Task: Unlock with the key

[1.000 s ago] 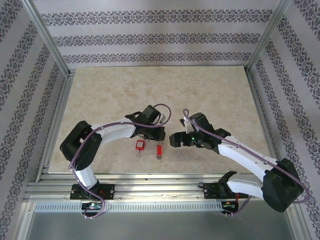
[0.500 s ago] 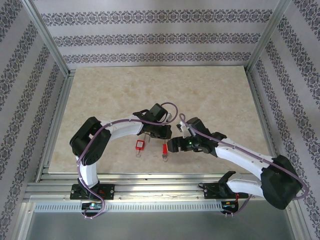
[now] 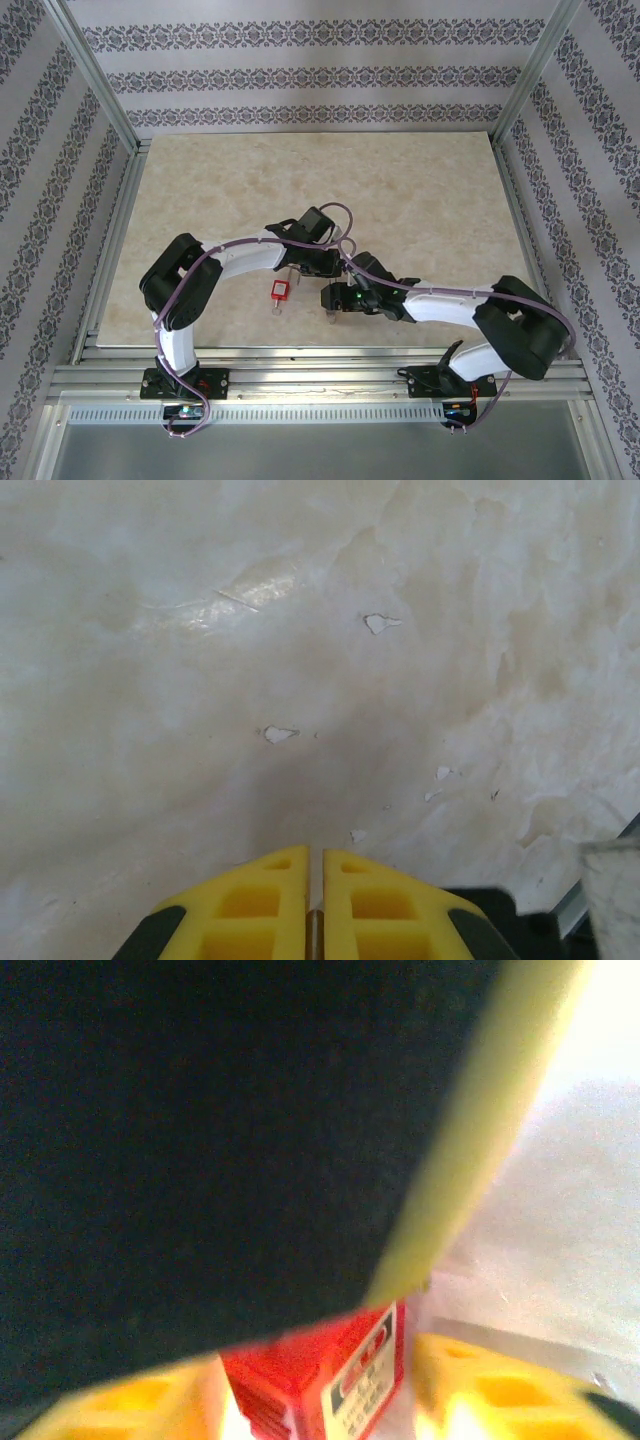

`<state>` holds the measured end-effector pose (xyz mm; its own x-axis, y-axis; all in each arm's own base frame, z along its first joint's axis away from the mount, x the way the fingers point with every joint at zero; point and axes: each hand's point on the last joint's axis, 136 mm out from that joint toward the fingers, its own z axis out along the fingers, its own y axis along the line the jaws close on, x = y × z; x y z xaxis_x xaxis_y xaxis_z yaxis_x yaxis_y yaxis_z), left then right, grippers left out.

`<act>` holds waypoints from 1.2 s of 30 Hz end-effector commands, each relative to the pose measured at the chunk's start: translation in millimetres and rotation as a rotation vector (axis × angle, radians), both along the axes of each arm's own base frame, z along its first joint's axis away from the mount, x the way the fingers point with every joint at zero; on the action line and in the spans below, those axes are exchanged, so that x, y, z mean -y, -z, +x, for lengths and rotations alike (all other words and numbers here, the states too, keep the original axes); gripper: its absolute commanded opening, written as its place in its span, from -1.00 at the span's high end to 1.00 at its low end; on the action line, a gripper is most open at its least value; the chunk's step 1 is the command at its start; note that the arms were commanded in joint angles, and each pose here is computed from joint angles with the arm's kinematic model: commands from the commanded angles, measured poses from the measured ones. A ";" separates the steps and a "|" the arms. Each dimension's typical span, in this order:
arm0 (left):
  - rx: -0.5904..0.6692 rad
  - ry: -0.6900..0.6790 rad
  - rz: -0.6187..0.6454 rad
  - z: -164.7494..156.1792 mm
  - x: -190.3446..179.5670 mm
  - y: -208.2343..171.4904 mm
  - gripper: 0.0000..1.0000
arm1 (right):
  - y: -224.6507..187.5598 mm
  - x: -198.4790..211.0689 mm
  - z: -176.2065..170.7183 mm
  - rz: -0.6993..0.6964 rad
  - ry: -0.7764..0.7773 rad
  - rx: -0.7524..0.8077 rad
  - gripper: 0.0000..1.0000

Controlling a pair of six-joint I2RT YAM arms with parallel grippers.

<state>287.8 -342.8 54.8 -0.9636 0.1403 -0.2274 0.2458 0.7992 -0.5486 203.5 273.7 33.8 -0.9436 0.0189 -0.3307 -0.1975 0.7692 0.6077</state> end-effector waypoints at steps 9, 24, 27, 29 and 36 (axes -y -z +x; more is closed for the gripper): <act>0.001 0.002 -0.056 -7.2 -2.3 19.7 1.00 | 6.5 -0.8 16.9 0.091 0.128 -0.040 0.83; -0.022 0.014 -0.183 -5.0 7.2 36.4 1.00 | 43.4 49.4 10.0 -0.110 0.265 -0.161 0.12; -0.023 0.016 -0.195 -4.4 9.4 39.6 0.78 | 40.4 47.2 10.9 -0.110 0.253 -0.159 -0.02; -0.030 0.016 -0.191 -5.1 9.2 44.3 0.57 | 40.9 48.3 10.9 -0.127 0.251 -0.163 -0.03; 0.021 -0.095 -0.144 16.8 -9.9 39.3 -0.85 | 35.0 50.3 12.3 -0.137 0.262 -0.157 -0.04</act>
